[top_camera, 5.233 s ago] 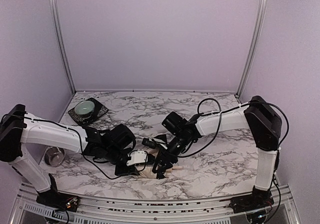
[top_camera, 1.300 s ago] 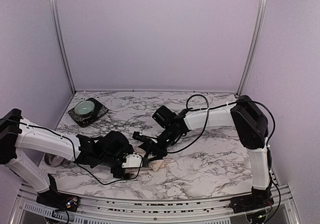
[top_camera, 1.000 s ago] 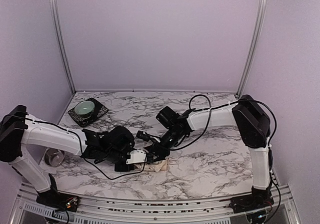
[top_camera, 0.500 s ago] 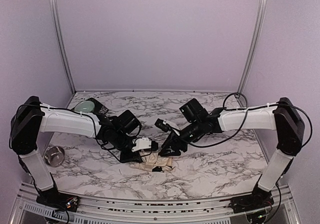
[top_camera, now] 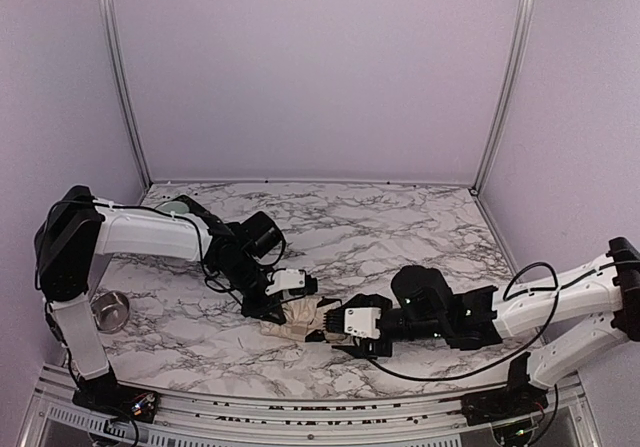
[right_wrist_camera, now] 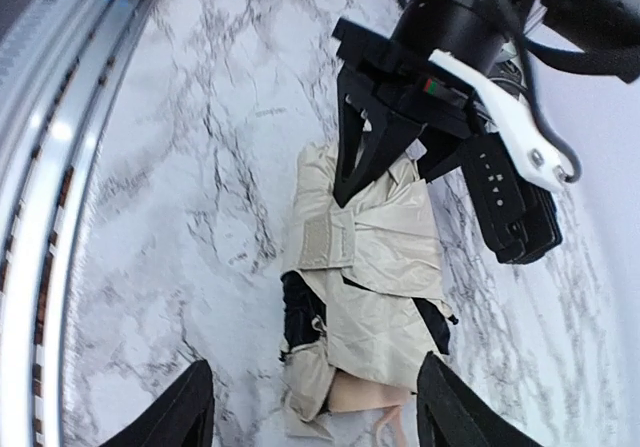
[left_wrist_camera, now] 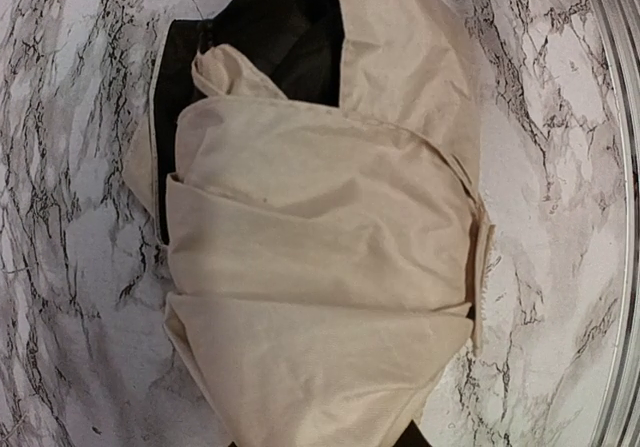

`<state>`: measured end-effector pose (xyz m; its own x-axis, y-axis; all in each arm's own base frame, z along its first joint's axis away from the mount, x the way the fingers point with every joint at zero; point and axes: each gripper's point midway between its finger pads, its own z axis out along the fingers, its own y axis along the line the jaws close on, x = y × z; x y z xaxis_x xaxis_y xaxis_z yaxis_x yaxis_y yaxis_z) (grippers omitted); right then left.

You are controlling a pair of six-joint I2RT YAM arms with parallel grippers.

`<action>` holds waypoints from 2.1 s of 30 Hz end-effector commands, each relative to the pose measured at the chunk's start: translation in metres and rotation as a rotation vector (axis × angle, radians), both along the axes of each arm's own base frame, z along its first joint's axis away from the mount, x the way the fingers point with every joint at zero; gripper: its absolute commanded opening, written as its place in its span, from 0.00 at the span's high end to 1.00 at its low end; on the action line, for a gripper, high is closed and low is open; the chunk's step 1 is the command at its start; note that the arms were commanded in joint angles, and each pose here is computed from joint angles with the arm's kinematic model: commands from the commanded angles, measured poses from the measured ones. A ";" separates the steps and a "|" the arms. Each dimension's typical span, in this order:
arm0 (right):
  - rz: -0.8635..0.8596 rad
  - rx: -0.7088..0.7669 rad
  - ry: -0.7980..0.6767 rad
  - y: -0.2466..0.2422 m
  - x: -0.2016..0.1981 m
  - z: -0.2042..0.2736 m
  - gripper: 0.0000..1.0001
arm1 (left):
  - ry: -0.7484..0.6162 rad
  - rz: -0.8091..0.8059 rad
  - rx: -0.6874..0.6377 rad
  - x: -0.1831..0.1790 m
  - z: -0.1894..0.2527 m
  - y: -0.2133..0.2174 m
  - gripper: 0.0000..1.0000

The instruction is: Put away the umbrella

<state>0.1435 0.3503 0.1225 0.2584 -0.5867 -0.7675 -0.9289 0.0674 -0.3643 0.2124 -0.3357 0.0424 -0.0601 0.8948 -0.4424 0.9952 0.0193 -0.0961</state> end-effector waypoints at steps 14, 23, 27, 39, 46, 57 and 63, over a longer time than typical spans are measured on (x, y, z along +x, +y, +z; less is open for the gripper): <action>-0.051 -0.347 -0.348 0.043 0.064 -0.062 0.04 | 0.220 -0.033 0.199 -0.044 -0.038 0.040 0.75; -0.046 -0.498 -0.220 0.025 0.077 -0.100 0.19 | 0.225 -0.053 0.186 -0.045 -0.037 0.041 0.75; -0.011 -0.569 -0.162 0.017 0.073 -0.119 0.24 | 0.223 -0.068 0.178 -0.045 -0.036 0.041 0.75; 0.026 -0.672 0.021 0.008 0.057 -0.149 0.64 | 0.130 -0.019 0.136 -0.026 -0.029 0.035 0.43; 0.000 -0.611 0.126 0.010 0.052 -0.139 0.70 | -0.182 0.157 -0.089 0.029 0.020 0.032 0.22; -0.073 -0.666 0.447 -0.007 0.025 -0.160 0.71 | -0.559 0.118 -0.295 -0.007 0.087 0.046 0.30; -0.046 -0.647 0.648 0.004 0.006 -0.152 0.71 | -0.585 -0.065 -0.114 -0.046 0.055 0.040 0.21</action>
